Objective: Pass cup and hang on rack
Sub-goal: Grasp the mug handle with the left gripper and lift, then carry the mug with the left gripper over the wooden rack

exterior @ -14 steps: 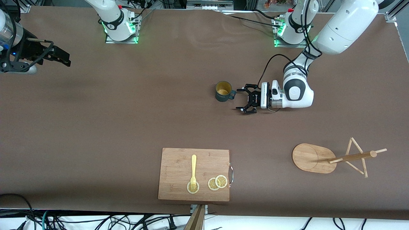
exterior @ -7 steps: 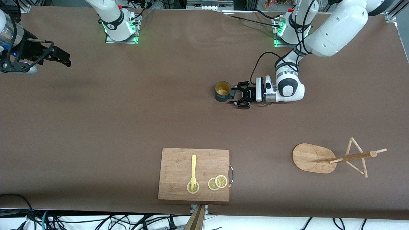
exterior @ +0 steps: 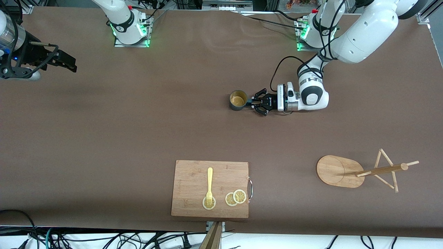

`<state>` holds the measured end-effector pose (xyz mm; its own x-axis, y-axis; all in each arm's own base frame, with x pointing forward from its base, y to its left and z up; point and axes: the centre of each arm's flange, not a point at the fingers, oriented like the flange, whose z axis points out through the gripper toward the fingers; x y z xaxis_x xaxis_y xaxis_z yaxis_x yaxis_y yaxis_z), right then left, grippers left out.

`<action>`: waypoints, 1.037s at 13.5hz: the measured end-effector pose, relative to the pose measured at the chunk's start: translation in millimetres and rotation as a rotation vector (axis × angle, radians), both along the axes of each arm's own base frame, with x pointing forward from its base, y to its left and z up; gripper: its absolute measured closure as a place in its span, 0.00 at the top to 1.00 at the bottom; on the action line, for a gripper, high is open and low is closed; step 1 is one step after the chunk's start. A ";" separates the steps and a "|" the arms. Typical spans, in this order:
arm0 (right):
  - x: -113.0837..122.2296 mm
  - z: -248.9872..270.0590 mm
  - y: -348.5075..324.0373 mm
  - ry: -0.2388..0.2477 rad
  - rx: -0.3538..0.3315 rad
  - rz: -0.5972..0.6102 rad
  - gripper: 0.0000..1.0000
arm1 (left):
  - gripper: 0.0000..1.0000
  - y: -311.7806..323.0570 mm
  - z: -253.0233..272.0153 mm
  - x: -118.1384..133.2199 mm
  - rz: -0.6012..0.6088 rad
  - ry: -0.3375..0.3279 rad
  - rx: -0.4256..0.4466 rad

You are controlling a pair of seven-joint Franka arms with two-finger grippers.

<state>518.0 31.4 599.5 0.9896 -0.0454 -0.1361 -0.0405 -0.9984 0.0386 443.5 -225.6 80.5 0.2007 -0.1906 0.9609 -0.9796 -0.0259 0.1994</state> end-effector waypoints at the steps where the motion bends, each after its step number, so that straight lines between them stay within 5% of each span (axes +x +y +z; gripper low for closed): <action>1: 0.0 0.0 0.0 0.000 0.000 0.000 1.00 | 0.21 -0.5 4.4 3.9 0.006 0.023 -0.029; 4: 0.0 0.0 0.0 0.000 0.000 0.000 1.00 | 0.21 15.6 41.9 36.1 0.017 0.116 -0.047; 8: 0.2 0.0 0.0 0.000 0.000 0.000 1.00 | 0.21 93.2 135.5 75.8 -0.069 0.212 0.107; 14: 0.2 -0.1 0.1 0.001 0.000 0.000 1.00 | 0.21 259.8 142.2 51.3 -0.091 0.307 0.177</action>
